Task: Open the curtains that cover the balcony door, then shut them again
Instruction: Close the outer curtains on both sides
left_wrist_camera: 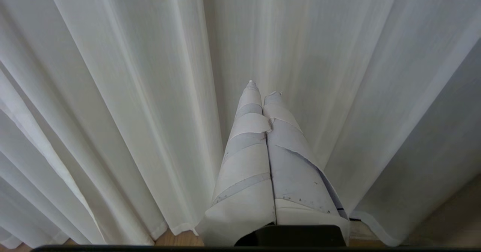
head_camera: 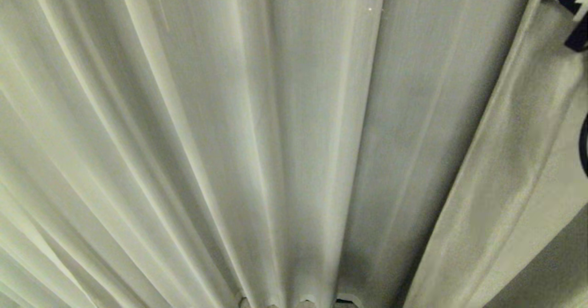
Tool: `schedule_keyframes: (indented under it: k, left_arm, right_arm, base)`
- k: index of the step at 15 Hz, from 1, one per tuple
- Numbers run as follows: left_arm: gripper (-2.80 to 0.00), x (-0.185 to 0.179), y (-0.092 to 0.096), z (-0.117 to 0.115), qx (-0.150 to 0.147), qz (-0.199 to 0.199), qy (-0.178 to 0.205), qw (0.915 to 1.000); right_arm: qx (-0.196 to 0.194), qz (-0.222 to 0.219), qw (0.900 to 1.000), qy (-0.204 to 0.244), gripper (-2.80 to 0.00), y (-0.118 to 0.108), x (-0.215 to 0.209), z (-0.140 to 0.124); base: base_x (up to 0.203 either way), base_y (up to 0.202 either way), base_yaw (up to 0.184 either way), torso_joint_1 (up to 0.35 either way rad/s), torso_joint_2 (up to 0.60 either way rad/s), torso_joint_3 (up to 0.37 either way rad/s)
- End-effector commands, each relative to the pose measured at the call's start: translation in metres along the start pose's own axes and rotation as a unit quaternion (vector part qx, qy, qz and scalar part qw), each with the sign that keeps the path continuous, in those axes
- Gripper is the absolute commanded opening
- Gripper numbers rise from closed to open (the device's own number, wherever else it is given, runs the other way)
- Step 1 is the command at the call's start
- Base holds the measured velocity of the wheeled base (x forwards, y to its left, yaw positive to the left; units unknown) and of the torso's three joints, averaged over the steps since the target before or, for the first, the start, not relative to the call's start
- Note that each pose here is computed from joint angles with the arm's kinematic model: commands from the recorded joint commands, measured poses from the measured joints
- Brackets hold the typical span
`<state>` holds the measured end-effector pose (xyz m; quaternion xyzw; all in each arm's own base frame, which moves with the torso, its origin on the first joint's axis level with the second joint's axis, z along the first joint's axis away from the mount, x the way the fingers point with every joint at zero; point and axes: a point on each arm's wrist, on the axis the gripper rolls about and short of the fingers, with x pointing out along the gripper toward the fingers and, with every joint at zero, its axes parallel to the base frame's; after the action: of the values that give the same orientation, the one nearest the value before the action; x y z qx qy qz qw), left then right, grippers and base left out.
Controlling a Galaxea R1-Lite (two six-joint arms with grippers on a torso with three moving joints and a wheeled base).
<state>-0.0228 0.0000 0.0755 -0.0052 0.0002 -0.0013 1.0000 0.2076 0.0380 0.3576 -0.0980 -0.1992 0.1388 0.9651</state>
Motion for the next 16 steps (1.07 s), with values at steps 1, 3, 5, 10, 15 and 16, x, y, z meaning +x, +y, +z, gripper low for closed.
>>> schedule_keyframes:
  k: [1,3,5,10,15,16]
  left_arm:
    - [-2.8,0.0,0.0,0.0,0.0,0.0,0.0,1.0]
    - [-2.8,0.0,0.0,0.0,0.0,0.0,0.0,1.0]
    - [-2.8,0.0,0.0,0.0,0.0,0.0,0.0,1.0]
    - [-2.8,0.0,0.0,0.0,0.0,0.0,0.0,1.0]
    - [-2.8,0.0,0.0,0.0,-0.001,0.001,0.0,1.0]
    - [-2.8,0.0,0.0,0.0,0.0,0.0,0.0,1.0]
  right_arm:
    - [-0.01,0.024,0.999,0.023,-2.8,0.02,0.031,-0.019]
    - [-0.011,0.022,1.0,0.015,-2.8,0.031,0.057,-0.02]
    - [-0.006,0.007,1.0,0.003,-2.8,0.049,0.088,-0.022]
    - [-0.006,0.011,1.0,-0.021,-2.8,0.116,0.141,-0.027]
    - [-0.01,0.059,0.998,-0.037,-2.8,0.181,0.154,-0.027]
    - [-0.011,0.069,0.997,-0.038,-2.8,0.191,0.154,-0.028]
  base:
    - [0.0,0.0,0.0,0.0,0.0,0.0]
    - [0.0,0.0,0.0,0.0,0.0,0.0]
    - [0.0,0.0,0.0,0.0,0.0,0.0]
    - [0.0,0.0,0.0,0.0,0.0,0.0]
    - [0.0,0.0,0.0,0.0,0.0,0.0]
    - [0.0,0.0,0.0,0.0,0.0,0.0]
